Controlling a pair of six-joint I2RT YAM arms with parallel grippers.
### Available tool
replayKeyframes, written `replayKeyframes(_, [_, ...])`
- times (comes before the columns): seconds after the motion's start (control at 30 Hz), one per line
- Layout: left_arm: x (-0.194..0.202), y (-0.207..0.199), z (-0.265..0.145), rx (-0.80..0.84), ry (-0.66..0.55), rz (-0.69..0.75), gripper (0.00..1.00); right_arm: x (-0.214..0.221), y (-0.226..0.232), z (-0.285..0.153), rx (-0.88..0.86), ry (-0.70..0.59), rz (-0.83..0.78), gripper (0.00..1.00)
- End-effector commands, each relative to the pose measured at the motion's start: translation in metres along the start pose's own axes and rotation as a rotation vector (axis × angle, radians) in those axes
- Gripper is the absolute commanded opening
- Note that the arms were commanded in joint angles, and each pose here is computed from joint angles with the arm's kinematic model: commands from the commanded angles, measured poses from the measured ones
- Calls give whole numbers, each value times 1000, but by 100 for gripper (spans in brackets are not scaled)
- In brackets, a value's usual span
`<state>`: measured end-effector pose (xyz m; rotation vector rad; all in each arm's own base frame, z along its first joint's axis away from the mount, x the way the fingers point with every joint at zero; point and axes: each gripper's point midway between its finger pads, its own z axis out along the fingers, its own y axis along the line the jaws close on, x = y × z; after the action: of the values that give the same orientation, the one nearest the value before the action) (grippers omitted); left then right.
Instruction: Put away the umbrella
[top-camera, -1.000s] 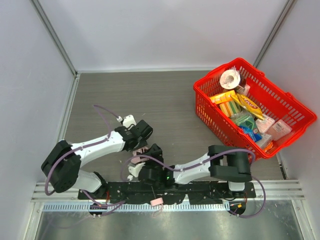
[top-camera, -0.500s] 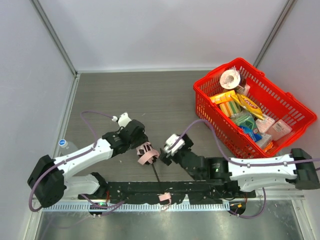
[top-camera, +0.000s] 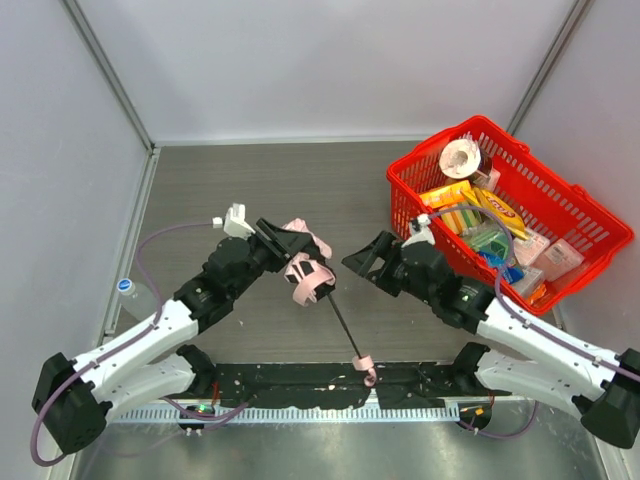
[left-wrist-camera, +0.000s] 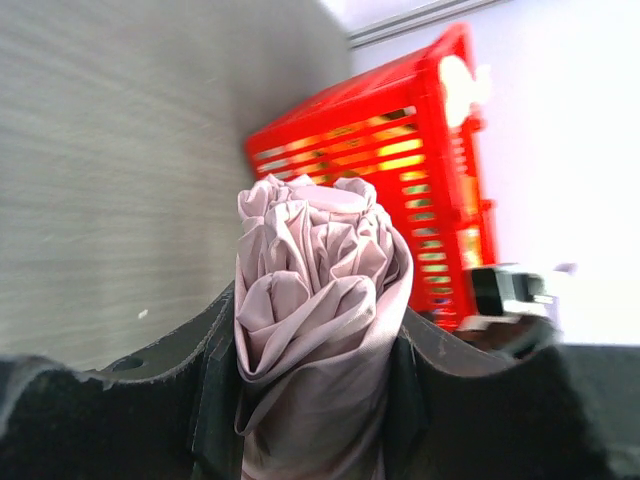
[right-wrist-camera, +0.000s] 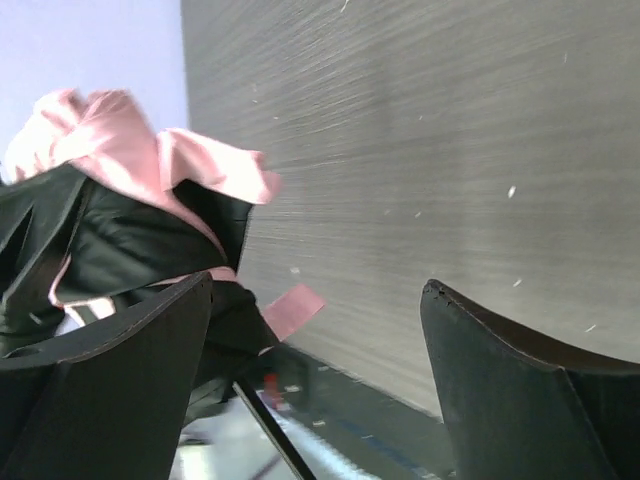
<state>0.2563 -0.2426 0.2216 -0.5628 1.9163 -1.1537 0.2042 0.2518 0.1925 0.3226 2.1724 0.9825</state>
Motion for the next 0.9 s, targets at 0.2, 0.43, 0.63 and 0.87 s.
replayKeyframes(0.2, [-57, -151, -38, 604, -106, -217, 0, 38, 44, -2, -322, 374, 898, 71])
replayKeyframes(0.43, [-66, -179, -42, 699, -106, -242, 0, 30, 63, -8, -356, 386, 888, 78])
replayKeyframes(0.63, [-75, -193, -46, 742, -127, -253, 0, 27, 72, -16, -379, 417, 928, 74])
replayKeyframes(0.87, [-78, -206, -45, 794, -110, -289, 0, 18, 86, -15, -414, 416, 938, 62])
